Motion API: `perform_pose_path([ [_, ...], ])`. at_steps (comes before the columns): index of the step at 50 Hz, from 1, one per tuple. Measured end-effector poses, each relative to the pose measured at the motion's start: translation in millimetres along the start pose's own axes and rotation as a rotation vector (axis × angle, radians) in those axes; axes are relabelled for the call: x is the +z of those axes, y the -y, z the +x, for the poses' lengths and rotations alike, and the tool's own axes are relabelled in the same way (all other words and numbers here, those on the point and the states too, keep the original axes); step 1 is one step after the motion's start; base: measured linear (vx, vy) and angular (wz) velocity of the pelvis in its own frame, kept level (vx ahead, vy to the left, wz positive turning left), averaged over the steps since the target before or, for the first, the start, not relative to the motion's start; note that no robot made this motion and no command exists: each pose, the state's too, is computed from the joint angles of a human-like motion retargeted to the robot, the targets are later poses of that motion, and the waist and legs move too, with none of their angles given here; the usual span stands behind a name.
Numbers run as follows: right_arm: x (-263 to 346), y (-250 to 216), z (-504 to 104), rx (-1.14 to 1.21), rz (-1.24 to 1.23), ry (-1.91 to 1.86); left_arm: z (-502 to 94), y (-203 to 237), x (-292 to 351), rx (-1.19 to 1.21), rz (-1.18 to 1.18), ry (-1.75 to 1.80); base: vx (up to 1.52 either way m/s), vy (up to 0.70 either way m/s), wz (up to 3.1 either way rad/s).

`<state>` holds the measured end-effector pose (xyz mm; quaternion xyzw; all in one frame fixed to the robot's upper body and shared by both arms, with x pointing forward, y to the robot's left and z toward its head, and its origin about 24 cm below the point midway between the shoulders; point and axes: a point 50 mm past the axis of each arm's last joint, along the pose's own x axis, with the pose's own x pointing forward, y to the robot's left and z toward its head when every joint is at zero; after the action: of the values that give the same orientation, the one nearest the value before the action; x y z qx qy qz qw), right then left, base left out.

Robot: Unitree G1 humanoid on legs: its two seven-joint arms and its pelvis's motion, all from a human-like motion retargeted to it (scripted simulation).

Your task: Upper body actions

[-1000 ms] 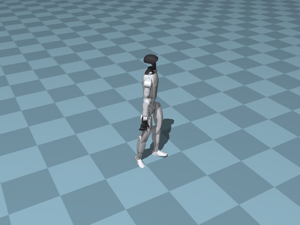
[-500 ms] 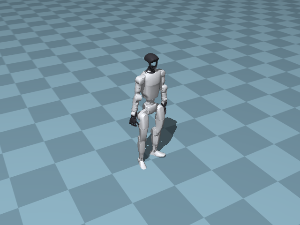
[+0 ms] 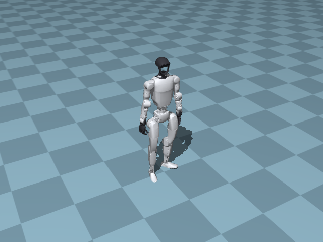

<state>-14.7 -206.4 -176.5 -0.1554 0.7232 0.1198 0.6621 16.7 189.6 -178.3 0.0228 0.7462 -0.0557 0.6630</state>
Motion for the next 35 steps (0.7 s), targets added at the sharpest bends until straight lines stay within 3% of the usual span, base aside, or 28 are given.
perform_pose_path([
  [20,-10,4,-1,-0.009,0.034,-0.021,0,-8,-7,0.007,-0.035,-0.003,0.05,0.22,1.12],
  [35,-4,3,0,-0.006,0.055,0.01,0,-22,-45,0.059,-0.212,-0.067,-0.14,0.29,1.72],
])
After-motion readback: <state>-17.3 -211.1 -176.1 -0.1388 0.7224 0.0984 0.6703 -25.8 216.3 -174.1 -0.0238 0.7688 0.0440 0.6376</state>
